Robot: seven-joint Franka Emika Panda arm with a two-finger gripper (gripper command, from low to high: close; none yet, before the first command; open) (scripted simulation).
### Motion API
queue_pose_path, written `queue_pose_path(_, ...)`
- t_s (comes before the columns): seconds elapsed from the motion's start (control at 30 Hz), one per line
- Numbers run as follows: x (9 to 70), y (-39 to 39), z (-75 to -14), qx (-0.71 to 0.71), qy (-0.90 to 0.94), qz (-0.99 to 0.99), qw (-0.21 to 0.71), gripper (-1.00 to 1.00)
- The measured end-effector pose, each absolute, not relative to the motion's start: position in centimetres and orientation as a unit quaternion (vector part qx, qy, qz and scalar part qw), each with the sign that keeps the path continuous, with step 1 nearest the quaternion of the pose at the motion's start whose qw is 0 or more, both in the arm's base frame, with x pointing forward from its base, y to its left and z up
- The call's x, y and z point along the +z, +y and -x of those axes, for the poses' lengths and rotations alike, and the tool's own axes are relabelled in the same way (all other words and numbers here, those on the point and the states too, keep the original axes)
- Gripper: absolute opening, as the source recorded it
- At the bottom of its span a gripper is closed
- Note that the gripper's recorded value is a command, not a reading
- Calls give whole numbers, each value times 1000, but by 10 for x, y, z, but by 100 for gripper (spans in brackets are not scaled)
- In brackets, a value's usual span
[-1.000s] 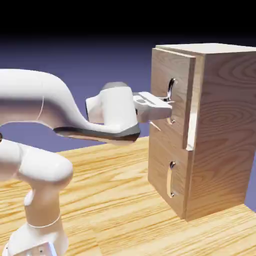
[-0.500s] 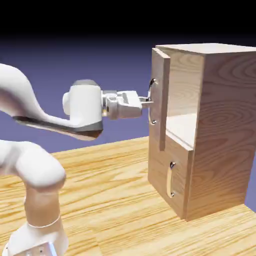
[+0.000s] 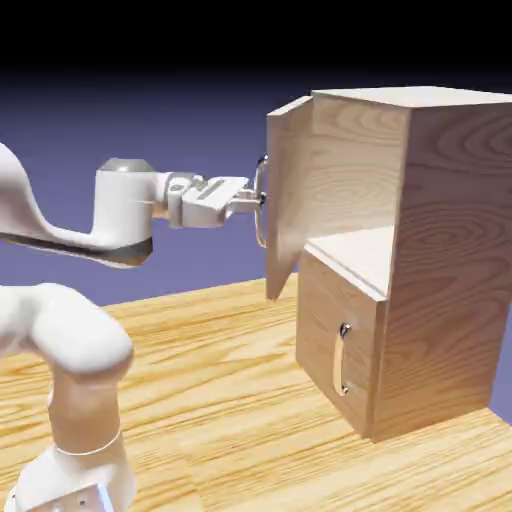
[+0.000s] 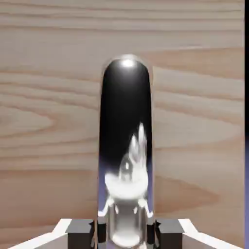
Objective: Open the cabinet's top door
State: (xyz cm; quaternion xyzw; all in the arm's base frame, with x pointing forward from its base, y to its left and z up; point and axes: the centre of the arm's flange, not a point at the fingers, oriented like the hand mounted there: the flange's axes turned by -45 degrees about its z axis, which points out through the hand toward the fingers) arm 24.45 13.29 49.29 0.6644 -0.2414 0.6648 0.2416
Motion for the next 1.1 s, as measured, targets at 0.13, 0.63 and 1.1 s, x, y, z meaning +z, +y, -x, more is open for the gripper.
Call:
queue_pose_path(0.13, 493, 162, -236, 651, -277, -650, 277, -100)
queue_pose_path(0.63, 493, 284, -235, 575, -412, -575, 411, -100)
queue_pose_path(1.1, 493, 339, -253, 530, -468, -530, 468, -100)
